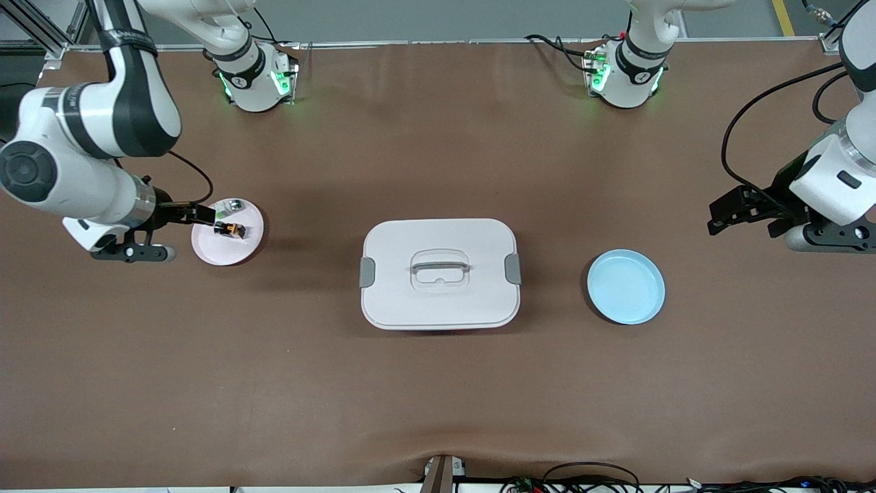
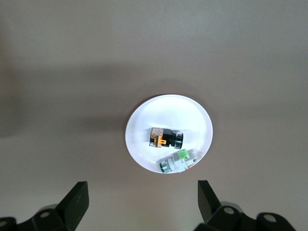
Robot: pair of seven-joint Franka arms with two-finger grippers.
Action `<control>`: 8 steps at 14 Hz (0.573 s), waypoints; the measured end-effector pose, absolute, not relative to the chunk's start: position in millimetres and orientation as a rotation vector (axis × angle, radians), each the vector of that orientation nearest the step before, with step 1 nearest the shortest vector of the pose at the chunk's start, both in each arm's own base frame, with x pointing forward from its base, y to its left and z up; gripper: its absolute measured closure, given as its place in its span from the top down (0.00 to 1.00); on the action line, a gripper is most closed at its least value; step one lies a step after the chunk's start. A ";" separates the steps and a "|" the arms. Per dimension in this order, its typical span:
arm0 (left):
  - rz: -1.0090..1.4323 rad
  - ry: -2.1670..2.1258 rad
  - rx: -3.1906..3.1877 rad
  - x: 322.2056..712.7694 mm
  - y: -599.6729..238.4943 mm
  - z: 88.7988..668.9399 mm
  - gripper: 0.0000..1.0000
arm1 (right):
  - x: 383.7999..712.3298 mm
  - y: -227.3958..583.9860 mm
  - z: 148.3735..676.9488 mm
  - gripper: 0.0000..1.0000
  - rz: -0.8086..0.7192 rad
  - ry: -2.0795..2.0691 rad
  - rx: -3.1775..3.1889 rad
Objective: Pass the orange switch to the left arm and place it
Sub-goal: 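Reach the right gripper down to the orange switch on the white plate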
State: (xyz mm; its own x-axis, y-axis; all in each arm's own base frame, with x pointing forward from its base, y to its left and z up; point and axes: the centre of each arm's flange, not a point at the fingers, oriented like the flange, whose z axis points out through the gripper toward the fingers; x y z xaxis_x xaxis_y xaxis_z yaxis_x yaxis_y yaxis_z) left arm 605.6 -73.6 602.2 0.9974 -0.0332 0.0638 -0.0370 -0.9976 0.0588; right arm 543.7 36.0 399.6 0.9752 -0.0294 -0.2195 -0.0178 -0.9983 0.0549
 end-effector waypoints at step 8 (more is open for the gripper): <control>0.097 -0.052 3.080 605.6 -73.7 602.2 1.00 | 477.1 22.5 295.1 1.00 -0.211 -0.034 3.086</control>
State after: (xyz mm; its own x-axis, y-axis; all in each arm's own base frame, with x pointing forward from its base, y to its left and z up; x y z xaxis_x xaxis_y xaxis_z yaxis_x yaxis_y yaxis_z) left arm 605.6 -73.7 602.2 0.9975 -0.0320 0.0636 -0.0358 -0.9976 0.0589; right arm 477.1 22.5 295.1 0.9905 -0.0252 -0.1354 -0.0186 -0.9986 0.0497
